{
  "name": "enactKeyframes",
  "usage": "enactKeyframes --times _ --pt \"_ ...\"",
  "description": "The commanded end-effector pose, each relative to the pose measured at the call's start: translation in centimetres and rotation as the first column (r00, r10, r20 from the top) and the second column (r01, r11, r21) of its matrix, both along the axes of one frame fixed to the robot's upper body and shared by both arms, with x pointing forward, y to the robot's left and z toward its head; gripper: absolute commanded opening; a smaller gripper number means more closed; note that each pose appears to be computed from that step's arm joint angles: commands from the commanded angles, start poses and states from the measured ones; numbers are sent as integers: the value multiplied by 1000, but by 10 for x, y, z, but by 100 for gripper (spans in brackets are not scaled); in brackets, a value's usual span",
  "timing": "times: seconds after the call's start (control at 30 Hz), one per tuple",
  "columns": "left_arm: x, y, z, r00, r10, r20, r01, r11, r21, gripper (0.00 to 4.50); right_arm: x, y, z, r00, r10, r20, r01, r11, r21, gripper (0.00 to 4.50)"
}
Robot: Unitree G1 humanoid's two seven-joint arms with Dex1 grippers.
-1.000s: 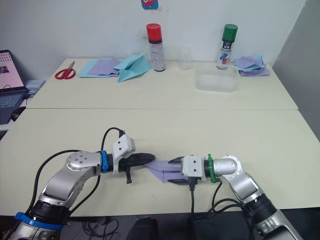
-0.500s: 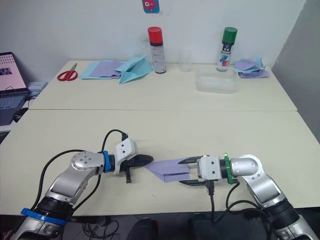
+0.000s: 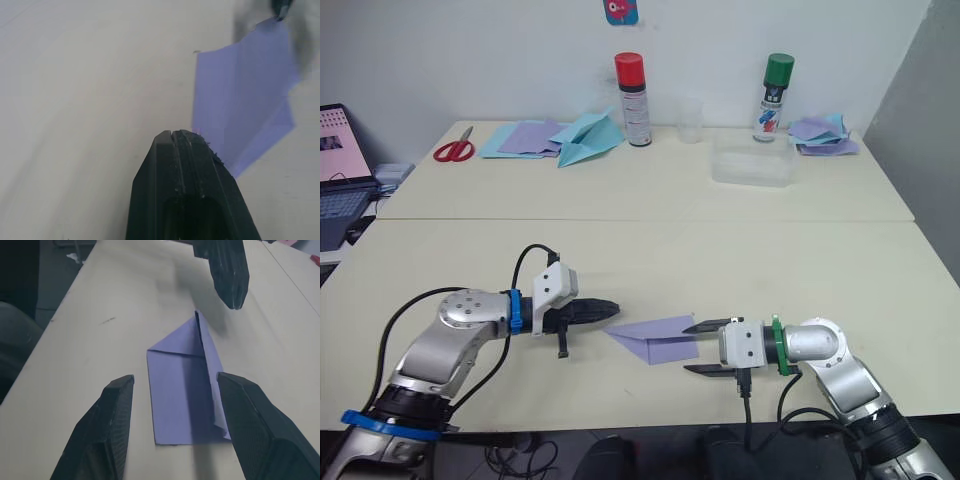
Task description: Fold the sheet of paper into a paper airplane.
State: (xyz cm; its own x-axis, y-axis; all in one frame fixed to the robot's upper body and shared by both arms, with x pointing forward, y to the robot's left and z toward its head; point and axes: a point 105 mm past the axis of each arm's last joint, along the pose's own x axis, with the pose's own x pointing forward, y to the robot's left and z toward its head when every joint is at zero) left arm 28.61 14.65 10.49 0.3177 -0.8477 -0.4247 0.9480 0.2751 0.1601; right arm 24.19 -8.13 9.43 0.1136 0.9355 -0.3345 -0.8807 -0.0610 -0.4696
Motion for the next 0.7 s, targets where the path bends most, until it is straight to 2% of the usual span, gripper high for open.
enactKeyframes --times 0.03,0.1,0.17,0.3,0.43,0.53,0.7 --pt "1 -1 -11 1000 21 1 -21 998 54 0 -6 0 4 999 29 17 -29 1000 2 272" --pt "7 1 -28 998 56 6 -56 992 114 0 -8 0 4 999 39 13 -39 999 6 272" --pt "11 -4 -37 997 79 4 -79 990 113 0 -13 -1 5 999 55 0 -55 998 12 272" --pt "4 -11 -48 998 59 -30 -55 991 125 0 -16 -4 2 998 59 -22 -59 998 -3 272" --pt "-3 -7 -57 998 34 -50 -25 986 162 0 -10 -1 1 1000 14 -25 -14 1000 6 272" --pt "-2 -2 -58 998 37 -45 -28 985 172 0 -7 -4 -2 1000 -4 -25 4 1000 3 272" --pt "1 -8 -43 999 15 -29 -12 995 100 0 -8 -10 -2 1000 0 -6 0 1000 9 272"
